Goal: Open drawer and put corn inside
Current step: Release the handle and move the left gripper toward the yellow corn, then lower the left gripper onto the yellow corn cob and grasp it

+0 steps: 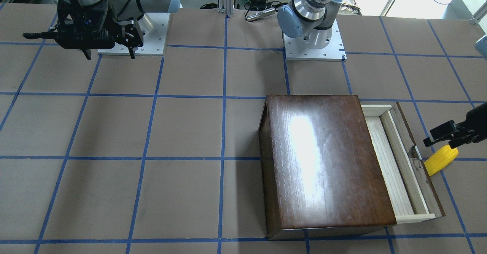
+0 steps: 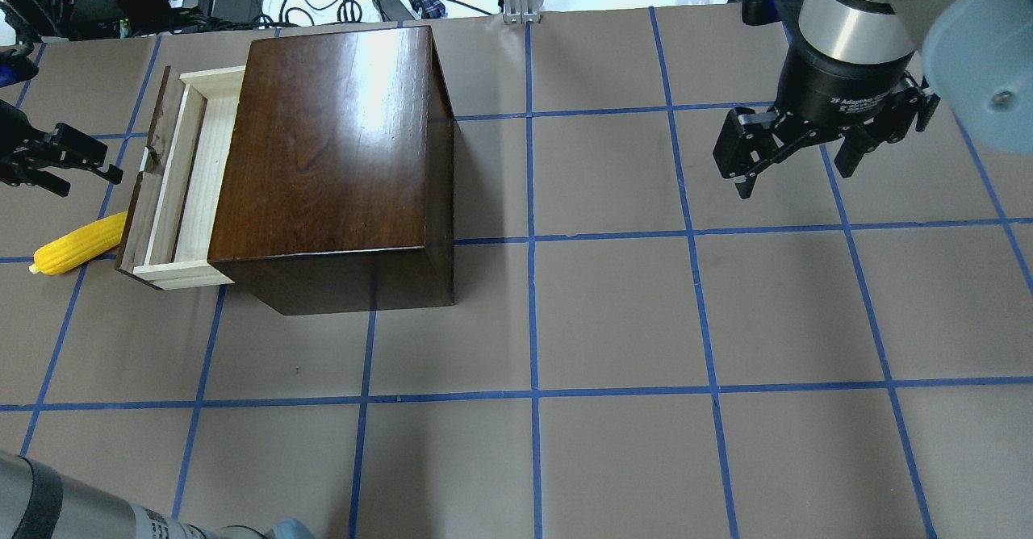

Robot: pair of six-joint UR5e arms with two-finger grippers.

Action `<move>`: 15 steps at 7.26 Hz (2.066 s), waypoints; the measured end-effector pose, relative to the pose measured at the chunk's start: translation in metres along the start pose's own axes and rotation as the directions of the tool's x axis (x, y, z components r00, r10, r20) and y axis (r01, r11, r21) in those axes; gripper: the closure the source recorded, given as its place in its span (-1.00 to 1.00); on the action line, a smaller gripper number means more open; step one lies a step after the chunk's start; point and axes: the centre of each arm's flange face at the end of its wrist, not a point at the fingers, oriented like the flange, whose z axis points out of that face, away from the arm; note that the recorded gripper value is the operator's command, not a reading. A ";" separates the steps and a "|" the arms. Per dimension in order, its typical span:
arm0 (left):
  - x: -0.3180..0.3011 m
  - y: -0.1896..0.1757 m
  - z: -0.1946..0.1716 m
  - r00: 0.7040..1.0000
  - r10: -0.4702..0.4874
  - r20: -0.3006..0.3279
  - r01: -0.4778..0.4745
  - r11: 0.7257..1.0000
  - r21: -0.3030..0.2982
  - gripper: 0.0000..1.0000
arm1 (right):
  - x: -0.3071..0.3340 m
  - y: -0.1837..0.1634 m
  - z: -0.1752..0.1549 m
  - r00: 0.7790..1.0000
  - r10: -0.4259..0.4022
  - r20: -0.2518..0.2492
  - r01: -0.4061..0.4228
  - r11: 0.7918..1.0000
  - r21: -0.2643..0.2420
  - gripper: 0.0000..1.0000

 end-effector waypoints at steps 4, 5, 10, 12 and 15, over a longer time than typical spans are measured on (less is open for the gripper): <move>-0.050 -0.003 0.014 0.978 0.111 0.179 -0.109 0.994 -0.023 -1.00 | 0.000 0.000 0.000 1.000 0.000 0.000 0.000 1.000 0.000 -1.00; -0.067 -0.003 0.024 0.974 0.116 0.197 -0.114 0.993 -0.023 -1.00 | 0.000 0.000 0.000 1.000 0.000 0.000 0.000 1.000 0.000 -1.00; -0.097 -0.011 0.084 0.976 0.127 0.175 -0.119 0.991 -0.056 -1.00 | 0.000 0.000 0.000 1.000 0.000 0.000 0.000 1.000 0.000 -1.00; -0.101 -0.012 0.106 0.979 0.128 0.156 -0.118 0.990 -0.076 -1.00 | 0.000 0.000 0.000 1.000 0.000 0.000 0.000 1.000 0.000 -1.00; -0.106 -0.013 0.129 0.981 0.131 0.143 -0.119 0.989 -0.088 -1.00 | 0.000 0.000 0.000 1.000 0.000 0.000 0.000 1.000 0.000 -1.00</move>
